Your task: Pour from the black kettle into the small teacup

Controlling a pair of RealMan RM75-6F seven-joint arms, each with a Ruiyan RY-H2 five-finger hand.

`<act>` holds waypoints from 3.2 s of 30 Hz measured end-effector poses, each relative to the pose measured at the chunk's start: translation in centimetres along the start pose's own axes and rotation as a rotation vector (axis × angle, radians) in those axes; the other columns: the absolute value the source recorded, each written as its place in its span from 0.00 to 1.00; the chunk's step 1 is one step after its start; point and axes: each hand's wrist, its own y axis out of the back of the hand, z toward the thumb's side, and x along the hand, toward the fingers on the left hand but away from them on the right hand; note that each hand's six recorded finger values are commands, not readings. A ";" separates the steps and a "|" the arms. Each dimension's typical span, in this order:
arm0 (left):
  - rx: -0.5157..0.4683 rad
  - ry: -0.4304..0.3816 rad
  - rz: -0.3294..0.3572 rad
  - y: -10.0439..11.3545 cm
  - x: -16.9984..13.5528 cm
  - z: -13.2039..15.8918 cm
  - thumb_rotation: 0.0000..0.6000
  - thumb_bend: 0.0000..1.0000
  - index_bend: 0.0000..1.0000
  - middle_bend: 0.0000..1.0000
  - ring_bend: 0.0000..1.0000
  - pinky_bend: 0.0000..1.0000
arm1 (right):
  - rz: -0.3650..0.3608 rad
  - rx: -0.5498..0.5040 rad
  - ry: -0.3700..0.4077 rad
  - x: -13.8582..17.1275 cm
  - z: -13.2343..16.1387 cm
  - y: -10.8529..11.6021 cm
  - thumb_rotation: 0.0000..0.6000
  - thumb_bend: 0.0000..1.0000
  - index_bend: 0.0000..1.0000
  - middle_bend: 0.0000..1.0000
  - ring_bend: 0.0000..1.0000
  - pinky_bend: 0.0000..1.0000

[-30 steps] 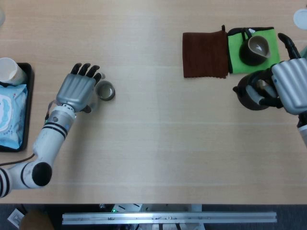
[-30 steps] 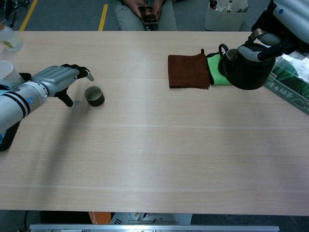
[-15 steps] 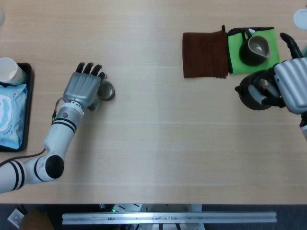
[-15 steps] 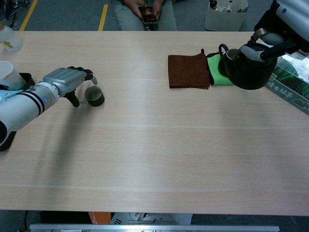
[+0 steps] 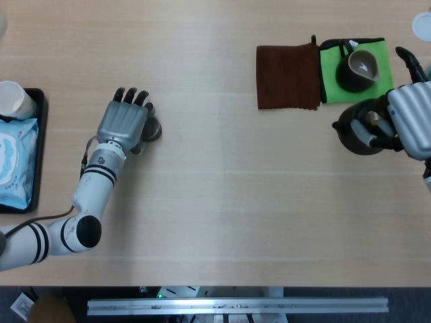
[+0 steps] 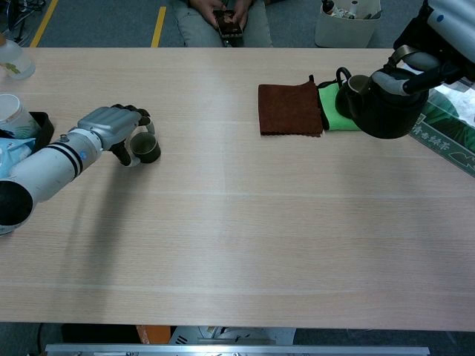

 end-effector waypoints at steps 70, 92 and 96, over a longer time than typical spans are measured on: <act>-0.002 -0.201 0.001 -1.9 -3.4 12.4 1.00 0.30 0.30 0.13 0.07 0.04 | 0.019 -0.016 0.000 0.6 -0.3 -0.3 0.89 0.28 1.00 0.99 0.93 0.05; 0.010 -0.146 0.062 1.2 -4.6 8.3 1.00 0.30 0.00 0.03 0.00 0.04 | 0.042 -0.037 0.038 0.3 1.4 -1.2 0.90 0.29 1.00 0.99 0.93 0.05; 0.008 -0.087 0.101 2.9 -4.8 5.0 1.00 0.30 0.00 0.03 0.00 0.04 | 0.051 -0.048 0.049 0.0 2.0 -1.7 0.92 0.29 1.00 0.99 0.93 0.05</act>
